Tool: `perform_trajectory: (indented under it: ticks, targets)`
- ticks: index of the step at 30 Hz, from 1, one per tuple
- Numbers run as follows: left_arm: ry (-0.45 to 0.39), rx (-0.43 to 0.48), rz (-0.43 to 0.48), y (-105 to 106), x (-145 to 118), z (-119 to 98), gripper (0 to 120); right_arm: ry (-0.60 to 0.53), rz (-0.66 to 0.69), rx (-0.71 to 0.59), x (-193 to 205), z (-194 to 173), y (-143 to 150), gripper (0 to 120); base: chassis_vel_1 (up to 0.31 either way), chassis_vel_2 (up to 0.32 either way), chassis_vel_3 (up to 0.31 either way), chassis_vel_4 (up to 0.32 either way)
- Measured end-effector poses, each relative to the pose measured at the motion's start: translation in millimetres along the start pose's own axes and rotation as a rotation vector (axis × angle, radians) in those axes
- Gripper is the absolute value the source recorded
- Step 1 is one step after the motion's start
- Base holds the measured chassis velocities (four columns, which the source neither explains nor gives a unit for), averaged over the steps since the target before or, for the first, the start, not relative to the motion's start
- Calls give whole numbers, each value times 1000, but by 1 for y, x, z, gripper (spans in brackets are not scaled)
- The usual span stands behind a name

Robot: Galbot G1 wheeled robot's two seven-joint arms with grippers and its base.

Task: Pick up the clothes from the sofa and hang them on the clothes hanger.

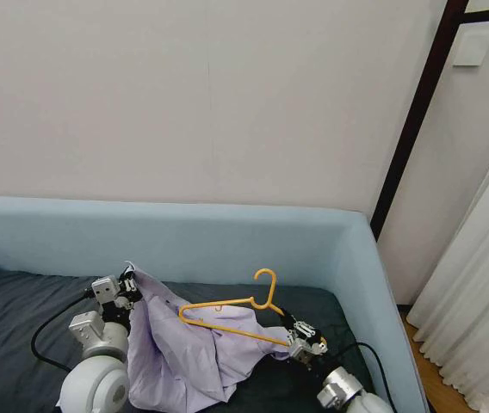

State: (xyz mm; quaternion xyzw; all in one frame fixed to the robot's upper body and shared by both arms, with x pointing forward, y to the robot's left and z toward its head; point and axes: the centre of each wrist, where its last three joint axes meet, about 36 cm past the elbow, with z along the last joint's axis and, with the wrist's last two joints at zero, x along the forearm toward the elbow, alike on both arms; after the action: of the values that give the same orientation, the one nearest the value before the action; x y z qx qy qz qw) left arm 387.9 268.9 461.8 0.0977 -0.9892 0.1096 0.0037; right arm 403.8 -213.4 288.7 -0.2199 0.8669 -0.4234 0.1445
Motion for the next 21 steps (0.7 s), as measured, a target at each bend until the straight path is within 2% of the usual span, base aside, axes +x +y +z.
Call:
perform_trajectory:
  ticks: [7,10,14,21]
  targets:
    - [4,0,6,-2,1,1,0,-103,-58,-44,-10,-29,16,4,0,0,0,0]
    - [5,2,7,-2,1,1,0,-114,-58,-42,-13,-36,22,4,0,0,0,0]
    - [4,4,11,-2,2,0,0,-102,-35,-20,-18,-38,29,4,0,0,0,0]
    - [9,25,14,-9,6,2,0,-18,50,5,-35,-56,46,4,0,0,0,0]
